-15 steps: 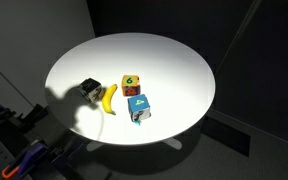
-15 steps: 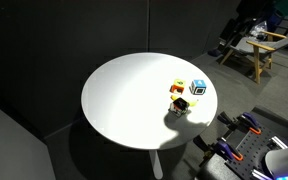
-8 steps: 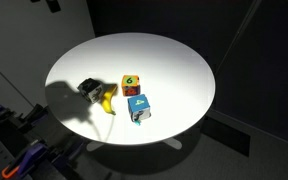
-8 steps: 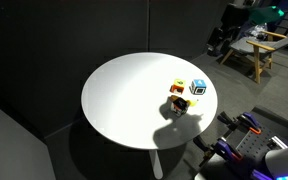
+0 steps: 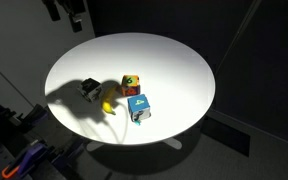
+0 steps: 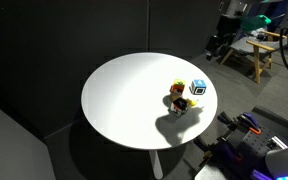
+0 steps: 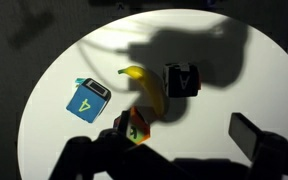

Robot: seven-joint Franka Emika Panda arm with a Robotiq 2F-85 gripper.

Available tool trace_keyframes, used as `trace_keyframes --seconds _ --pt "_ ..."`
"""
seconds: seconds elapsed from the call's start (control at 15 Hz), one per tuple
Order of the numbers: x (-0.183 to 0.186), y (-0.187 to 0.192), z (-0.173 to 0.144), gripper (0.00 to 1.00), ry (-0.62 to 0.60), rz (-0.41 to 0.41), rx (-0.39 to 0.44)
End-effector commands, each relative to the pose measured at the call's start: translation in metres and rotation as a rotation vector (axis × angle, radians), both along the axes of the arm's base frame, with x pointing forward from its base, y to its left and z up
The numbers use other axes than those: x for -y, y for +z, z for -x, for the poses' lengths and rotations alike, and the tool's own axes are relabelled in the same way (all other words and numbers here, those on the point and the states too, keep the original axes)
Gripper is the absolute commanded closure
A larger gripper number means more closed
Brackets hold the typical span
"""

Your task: Pick up the block with the number four on it and move it to the left side of the table

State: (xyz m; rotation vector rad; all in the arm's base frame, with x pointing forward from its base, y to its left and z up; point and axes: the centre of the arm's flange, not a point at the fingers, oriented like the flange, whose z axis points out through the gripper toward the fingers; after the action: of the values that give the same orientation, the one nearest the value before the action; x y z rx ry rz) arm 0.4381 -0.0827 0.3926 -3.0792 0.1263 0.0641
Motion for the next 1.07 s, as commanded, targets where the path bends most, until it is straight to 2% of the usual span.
trace_keyframes --seconds 0.0,0.27,0.67,1.0 --pt "0.022 -0.007 -0.014 0.0 0.076 0.002 -0.011" --pt "0.043 -0.014 -0.013 0.0 0.125 0.009 -0.03" --pt "0.083 -0.015 -0.011 0.0 0.12 0.008 -0.031" --pt "0.105 -0.011 -0.008 0.0 0.204 0.07 0.017"
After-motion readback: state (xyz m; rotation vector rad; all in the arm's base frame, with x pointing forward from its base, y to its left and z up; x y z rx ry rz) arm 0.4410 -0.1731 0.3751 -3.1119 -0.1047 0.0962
